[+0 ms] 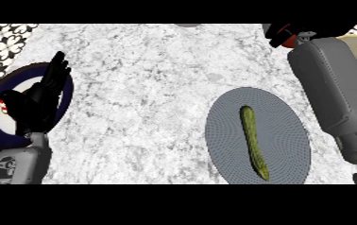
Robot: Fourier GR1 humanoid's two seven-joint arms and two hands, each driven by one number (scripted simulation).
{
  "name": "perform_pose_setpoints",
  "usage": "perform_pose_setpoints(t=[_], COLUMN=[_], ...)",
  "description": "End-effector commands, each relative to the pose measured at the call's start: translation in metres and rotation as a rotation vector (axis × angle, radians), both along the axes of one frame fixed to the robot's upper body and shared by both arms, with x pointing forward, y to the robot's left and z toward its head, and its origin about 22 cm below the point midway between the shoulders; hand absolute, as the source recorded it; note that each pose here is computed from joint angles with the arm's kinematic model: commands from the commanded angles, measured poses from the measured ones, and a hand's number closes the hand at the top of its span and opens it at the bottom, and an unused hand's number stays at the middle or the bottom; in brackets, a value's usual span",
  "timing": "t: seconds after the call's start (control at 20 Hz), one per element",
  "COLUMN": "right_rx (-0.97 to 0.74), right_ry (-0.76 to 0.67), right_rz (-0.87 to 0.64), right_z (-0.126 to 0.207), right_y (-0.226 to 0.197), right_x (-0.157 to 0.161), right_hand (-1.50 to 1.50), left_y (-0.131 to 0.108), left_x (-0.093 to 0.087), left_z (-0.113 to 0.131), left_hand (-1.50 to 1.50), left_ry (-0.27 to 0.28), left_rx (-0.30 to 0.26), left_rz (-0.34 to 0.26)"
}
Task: Pick the bell pepper from the placemat and place it in the bowl
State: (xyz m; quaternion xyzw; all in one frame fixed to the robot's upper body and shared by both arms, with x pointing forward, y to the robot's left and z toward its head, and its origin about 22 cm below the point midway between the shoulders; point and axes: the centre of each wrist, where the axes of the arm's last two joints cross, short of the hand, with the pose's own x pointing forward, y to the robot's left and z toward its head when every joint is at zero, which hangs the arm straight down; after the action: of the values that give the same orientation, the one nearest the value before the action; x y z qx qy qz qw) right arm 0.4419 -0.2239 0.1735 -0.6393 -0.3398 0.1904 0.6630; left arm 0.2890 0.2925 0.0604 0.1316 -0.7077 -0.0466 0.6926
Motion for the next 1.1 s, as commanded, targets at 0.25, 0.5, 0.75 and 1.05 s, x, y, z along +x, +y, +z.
perform_pose_setpoints(t=[0.25, 0.5, 0.75, 1.05], right_rx=[-0.072, -0.053, 0.033, 0.060], right_ry=[-0.310, -0.315, -0.387, -0.405], right_rz=[-0.146, -0.176, -0.188, -0.184], right_z=[0.079, 0.088, 0.047, 0.033], right_y=[0.006, -0.046, -0.088, -0.146], right_x=[0.005, 0.000, -0.006, -0.010], right_hand=[1.50, 1.50, 1.50, 1.50], left_y=[0.011, 0.012, 0.013, 0.011], left_x=[-0.010, -0.017, -0.013, -0.006], left_z=[-0.004, -0.001, 0.015, 0.012], left_hand=[0.00, 0.00, 0.00, 0.00], left_ry=[-0.005, -0.005, 0.004, -0.012], left_rx=[-0.006, -0.010, -0.002, 0.008], left_rz=[0.028, 0.048, 0.031, 0.030])
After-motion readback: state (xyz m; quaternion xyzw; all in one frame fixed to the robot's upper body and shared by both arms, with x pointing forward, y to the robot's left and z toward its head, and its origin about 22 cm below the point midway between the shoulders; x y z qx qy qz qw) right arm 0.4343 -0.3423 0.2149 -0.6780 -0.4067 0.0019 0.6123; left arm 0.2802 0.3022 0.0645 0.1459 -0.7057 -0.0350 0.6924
